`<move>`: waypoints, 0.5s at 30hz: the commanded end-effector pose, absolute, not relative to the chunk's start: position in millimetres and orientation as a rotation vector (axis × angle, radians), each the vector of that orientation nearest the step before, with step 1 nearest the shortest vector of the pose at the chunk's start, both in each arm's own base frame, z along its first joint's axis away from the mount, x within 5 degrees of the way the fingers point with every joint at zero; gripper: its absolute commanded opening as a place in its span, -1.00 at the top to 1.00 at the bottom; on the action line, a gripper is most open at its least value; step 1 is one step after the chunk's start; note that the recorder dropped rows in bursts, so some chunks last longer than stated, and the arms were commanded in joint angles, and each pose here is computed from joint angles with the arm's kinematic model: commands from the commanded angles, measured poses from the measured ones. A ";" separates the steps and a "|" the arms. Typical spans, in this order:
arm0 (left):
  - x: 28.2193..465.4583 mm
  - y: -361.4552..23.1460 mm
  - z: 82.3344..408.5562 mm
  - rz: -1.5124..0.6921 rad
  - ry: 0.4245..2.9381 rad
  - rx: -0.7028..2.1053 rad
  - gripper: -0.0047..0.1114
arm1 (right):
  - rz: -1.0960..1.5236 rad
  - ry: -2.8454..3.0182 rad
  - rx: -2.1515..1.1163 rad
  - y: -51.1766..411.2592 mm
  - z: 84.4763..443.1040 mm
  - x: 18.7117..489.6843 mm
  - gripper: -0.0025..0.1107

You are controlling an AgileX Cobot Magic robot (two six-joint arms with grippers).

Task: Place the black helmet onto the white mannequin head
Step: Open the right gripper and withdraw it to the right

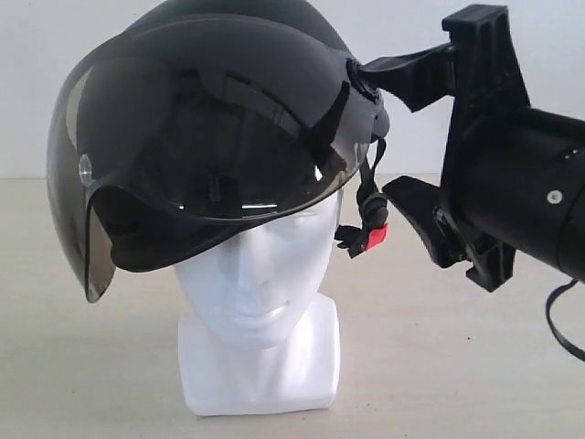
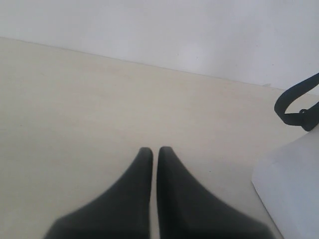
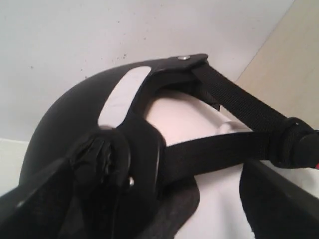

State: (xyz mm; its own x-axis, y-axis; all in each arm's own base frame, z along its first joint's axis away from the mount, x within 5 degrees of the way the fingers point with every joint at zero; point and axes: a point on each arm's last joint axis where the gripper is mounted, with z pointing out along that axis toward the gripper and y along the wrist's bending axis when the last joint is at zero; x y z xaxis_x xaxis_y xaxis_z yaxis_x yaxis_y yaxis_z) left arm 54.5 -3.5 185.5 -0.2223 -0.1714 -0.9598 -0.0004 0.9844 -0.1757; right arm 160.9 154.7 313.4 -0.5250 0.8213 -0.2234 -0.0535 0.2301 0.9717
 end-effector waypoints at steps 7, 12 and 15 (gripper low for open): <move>54.2 -3.7 185.6 -0.163 1.787 -0.126 0.84 | 1.186 1.765 0.622 118.0 328.5 139.6 -0.54; 54.2 -3.7 185.6 -0.163 1.787 -0.126 0.84 | 0.970 1.606 0.297 82.4 357.4 116.7 -0.04; 54.2 -3.7 185.6 -0.163 1.787 -0.126 0.84 | 0.634 1.541 -0.132 69.6 364.6 101.9 0.94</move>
State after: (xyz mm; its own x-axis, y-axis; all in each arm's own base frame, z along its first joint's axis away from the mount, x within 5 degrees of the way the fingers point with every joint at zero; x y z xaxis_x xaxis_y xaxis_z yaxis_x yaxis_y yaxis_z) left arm 54.5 -3.5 185.5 -0.2223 -0.1714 -0.9598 -0.0004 0.9844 -0.1757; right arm 108.7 74.9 363.2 -0.2132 0.5291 -0.8213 -0.3876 0.7259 0.5682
